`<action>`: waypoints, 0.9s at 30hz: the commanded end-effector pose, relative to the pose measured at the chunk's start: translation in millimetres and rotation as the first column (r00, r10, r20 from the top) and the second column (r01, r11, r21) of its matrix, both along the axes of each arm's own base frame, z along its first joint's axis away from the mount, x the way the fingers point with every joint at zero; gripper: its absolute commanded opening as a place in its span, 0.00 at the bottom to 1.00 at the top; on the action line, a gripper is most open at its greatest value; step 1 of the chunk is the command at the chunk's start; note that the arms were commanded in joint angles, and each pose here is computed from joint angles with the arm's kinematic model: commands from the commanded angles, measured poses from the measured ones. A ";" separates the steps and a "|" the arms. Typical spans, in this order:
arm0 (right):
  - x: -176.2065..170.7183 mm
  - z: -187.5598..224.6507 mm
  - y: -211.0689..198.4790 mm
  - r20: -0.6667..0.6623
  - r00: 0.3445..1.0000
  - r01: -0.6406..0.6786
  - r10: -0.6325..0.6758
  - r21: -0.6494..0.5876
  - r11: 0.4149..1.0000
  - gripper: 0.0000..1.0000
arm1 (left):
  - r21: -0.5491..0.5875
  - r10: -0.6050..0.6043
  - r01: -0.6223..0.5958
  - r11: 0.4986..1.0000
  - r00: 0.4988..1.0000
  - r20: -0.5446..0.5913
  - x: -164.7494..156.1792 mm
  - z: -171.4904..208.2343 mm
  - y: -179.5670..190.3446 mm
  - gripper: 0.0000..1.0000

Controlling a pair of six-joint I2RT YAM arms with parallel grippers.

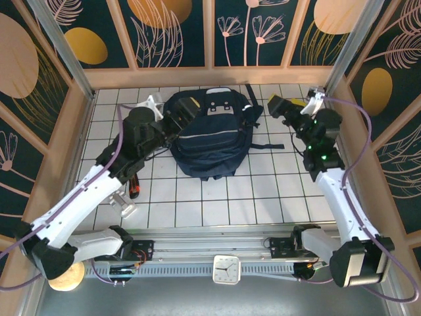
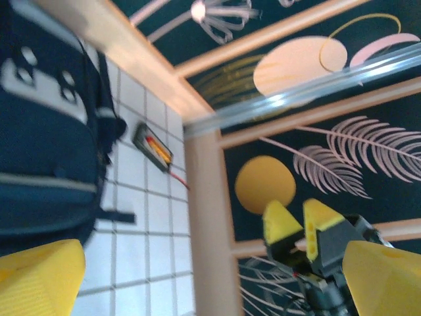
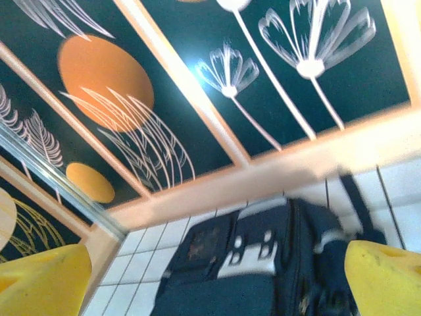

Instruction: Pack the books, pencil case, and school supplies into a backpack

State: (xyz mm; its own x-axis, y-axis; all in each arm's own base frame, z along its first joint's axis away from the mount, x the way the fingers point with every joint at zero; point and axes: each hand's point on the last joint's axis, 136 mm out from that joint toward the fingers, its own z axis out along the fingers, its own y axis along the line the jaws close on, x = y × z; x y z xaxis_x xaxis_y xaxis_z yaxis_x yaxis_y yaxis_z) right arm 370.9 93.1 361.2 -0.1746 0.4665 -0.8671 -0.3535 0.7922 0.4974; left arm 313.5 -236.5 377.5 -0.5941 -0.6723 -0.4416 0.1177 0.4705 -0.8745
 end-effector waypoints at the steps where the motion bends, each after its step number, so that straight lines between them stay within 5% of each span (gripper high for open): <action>1: -4.0 46.7 -9.5 0.382 0.922 0.089 -0.055 -0.070 0.994 0.99 | 0.181 0.194 -0.210 0.961 0.976 0.103 4.1 2.6 48.6 0.99; 6: 17.0 32.3 -3.2 0.367 0.930 0.076 -0.030 -0.113 0.991 0.99 | 0.257 0.309 -0.393 0.883 0.899 0.311 -2.3 12.5 91.6 0.99; 11: 13.5 3.4 0.2 0.314 0.950 0.059 -0.003 -0.169 0.984 0.99 | 0.436 0.243 -0.460 0.773 0.851 0.466 -12.7 -5.7 111.3 0.99; 21: -8.0 -78.0 -89.1 -0.078 0.950 0.259 -0.304 -0.351 0.900 0.99 | 0.606 0.452 -0.647 0.463 0.760 0.467 -14.5 -75.9 174.4 0.99; 27: -12.7 -104.0 -142.9 -0.116 0.896 0.365 -0.428 -0.354 0.861 0.99 | 0.670 0.391 -0.574 0.471 0.817 0.425 -13.6 -112.1 166.1 0.99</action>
